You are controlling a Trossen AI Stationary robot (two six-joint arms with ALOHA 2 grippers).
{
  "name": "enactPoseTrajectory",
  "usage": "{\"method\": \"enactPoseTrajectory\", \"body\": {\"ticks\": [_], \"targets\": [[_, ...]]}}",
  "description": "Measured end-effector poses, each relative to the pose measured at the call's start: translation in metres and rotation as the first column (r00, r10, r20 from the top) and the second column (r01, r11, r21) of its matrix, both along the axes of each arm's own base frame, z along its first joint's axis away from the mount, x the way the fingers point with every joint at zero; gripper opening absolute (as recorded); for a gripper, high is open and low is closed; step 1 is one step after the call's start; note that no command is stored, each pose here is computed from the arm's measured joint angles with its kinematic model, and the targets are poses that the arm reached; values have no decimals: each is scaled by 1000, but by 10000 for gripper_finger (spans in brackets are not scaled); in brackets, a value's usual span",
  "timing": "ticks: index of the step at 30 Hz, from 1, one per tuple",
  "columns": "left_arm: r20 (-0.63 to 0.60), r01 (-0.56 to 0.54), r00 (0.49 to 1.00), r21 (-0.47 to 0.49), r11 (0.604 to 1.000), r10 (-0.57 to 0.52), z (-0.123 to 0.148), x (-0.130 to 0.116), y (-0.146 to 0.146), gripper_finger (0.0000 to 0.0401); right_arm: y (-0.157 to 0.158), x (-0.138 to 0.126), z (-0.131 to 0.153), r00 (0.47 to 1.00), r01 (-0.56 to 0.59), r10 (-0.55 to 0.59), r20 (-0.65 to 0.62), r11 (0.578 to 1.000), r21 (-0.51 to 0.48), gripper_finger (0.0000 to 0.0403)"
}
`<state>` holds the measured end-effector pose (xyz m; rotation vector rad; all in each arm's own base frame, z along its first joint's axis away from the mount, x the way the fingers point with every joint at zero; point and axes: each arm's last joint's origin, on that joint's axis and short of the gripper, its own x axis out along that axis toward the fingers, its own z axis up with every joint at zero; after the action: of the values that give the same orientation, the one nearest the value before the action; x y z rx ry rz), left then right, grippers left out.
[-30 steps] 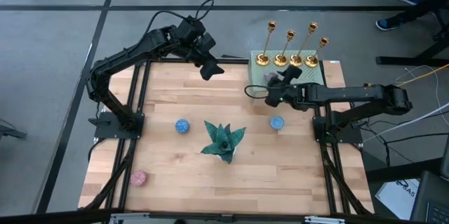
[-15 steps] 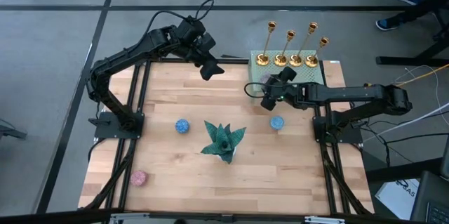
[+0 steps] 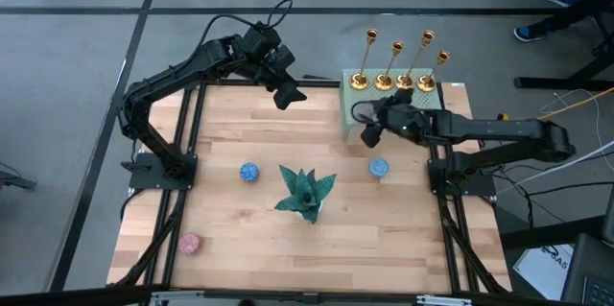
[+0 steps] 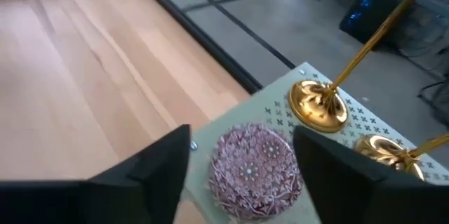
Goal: Stock candles and holders on shelf
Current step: Put the red scented candle on the shelf
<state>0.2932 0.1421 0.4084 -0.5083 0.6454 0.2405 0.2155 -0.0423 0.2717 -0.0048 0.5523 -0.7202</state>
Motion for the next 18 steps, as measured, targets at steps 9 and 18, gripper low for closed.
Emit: {"method": "enactPoseTrajectory", "body": {"ticks": [9,18], "targets": [[-1,-1,1000,1,1000,1,0,0,0,317,3,1,10,987,-79,63,149,992,100,52],[-1,-2,1000,2,1000,2,0,0,0,317,-9,21,27,977,-180,127,169,920,349,5]]}}
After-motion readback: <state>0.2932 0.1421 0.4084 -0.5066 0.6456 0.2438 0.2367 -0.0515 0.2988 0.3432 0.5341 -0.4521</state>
